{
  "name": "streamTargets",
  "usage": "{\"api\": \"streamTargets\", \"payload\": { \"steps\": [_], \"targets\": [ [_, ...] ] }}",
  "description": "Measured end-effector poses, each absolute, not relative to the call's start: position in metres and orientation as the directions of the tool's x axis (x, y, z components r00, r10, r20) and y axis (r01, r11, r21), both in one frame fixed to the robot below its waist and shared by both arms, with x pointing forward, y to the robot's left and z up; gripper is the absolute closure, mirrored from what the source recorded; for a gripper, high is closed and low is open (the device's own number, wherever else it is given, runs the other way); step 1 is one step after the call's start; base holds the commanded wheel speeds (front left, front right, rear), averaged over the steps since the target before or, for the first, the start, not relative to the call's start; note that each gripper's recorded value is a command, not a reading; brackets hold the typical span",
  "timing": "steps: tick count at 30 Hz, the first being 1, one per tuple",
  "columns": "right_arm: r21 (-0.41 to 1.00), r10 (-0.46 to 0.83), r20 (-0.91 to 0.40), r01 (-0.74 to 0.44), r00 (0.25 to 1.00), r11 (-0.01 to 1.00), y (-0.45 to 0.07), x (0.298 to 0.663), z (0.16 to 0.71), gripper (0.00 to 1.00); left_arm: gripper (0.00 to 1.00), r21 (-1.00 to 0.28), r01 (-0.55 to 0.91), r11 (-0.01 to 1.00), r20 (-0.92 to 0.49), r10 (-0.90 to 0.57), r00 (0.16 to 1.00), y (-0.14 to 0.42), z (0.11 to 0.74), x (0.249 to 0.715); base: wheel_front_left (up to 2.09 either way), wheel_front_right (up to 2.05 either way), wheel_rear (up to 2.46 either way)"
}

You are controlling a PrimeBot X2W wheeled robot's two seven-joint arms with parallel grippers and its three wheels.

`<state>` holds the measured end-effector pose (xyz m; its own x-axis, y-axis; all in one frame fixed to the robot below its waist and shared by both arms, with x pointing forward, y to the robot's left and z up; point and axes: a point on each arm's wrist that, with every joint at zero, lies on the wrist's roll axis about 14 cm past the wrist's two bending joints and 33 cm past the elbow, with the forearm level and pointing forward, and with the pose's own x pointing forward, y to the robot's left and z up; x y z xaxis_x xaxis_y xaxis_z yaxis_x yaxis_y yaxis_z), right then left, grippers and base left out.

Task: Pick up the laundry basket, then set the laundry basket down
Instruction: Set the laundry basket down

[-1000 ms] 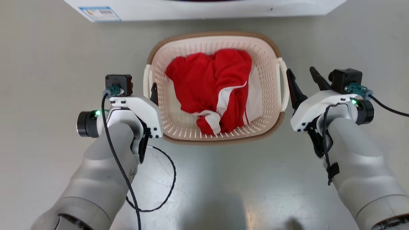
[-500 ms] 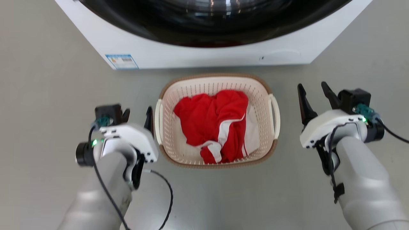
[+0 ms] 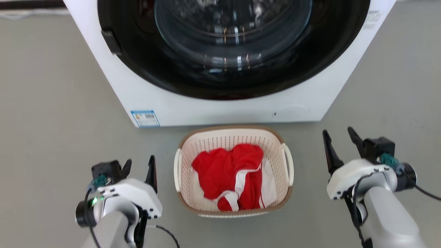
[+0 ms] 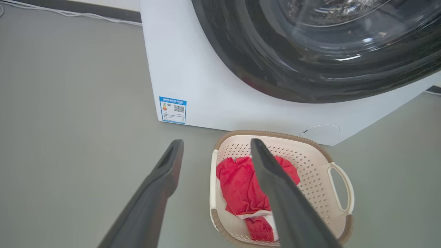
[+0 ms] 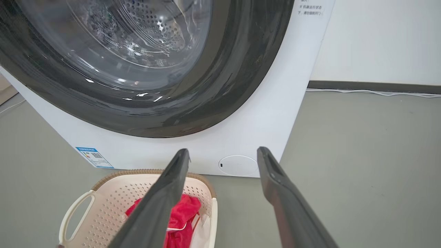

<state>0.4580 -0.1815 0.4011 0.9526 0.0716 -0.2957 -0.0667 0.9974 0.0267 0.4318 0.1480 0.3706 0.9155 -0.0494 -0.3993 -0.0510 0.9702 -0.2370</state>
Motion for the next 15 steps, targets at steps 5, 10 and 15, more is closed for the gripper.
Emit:
{"api": "streamTargets", "payload": {
  "steps": [5, 10, 15],
  "targets": [
    [0.009, 0.076, -0.251, -0.077, 0.965, 0.997, -0.182, 0.44, 0.418, 0.0, 0.0, -0.249, -0.083, 0.965, -0.347, -0.009, 0.938, 0.161, 0.388, 0.413, 0.0, 0.0, 0.0],
    [-0.009, 0.08, -0.214, -0.084, 0.974, 0.996, -0.183, 0.423, 0.431, 0.0, 0.0, -0.262, -0.115, 0.958, -0.307, 0.03, 0.951, 0.175, 0.399, 0.393, 0.0, 0.0, 0.0],
    [-0.014, 0.085, -0.185, -0.089, 0.979, 0.996, -0.182, 0.41, 0.439, 0.0, 0.0, -0.278, -0.115, 0.954, -0.273, 0.037, 0.961, 0.18, 0.407, 0.378, 0.0, 0.0, 0.0]
  ]
}}
